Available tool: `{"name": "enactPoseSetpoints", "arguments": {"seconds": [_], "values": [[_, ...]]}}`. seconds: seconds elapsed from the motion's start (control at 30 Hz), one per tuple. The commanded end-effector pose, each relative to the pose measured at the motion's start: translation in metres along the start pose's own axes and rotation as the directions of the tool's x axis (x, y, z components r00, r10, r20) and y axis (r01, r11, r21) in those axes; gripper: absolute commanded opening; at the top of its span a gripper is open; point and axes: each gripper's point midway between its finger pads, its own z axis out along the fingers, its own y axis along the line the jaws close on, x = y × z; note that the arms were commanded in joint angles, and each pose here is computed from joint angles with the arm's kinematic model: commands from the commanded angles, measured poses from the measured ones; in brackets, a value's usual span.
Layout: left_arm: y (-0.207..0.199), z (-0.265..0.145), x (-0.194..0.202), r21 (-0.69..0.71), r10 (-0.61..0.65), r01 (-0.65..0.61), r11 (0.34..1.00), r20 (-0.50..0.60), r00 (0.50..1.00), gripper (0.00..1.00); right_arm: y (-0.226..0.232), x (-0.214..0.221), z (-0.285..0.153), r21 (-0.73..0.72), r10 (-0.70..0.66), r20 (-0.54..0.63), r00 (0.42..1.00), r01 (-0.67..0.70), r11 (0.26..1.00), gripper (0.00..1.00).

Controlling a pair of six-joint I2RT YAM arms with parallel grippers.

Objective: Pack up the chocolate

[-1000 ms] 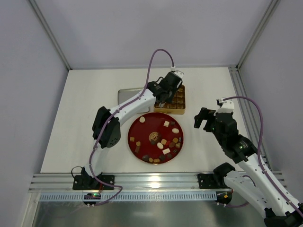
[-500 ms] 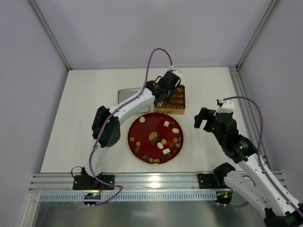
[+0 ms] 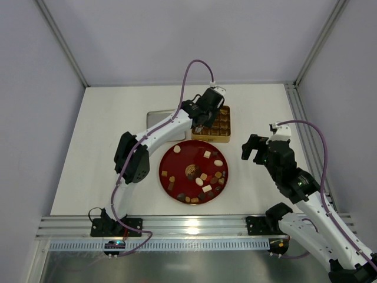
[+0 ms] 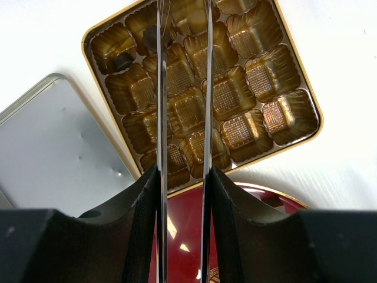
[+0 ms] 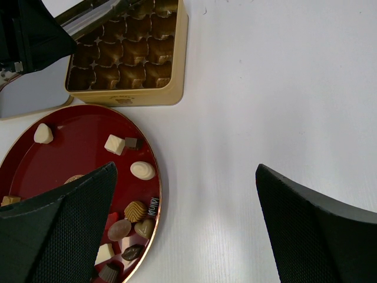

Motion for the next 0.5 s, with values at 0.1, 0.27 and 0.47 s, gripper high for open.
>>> {"name": "enactPoseSetpoints", "arguments": {"seconds": [0.1,0.27,0.47], "values": [[0.006,-0.025,-0.038,0.013,-0.023,0.022,1.0,0.101,0.995,0.38,0.001,-0.018,-0.006,-0.001,0.003,0.045,0.999,-0.003,1.0,1.0],[0.009,-0.058,-0.054,0.044,-0.055,0.049,0.998,0.143,0.988,0.38,0.002,-0.018,-0.006,-0.005,0.007,0.05,0.999,-0.007,1.0,1.0],[0.008,-0.118,-0.05,0.14,-0.137,0.117,0.983,0.137,0.981,0.38,0.003,-0.022,-0.008,-0.013,0.011,0.062,0.998,-0.01,1.0,1.0]]}}
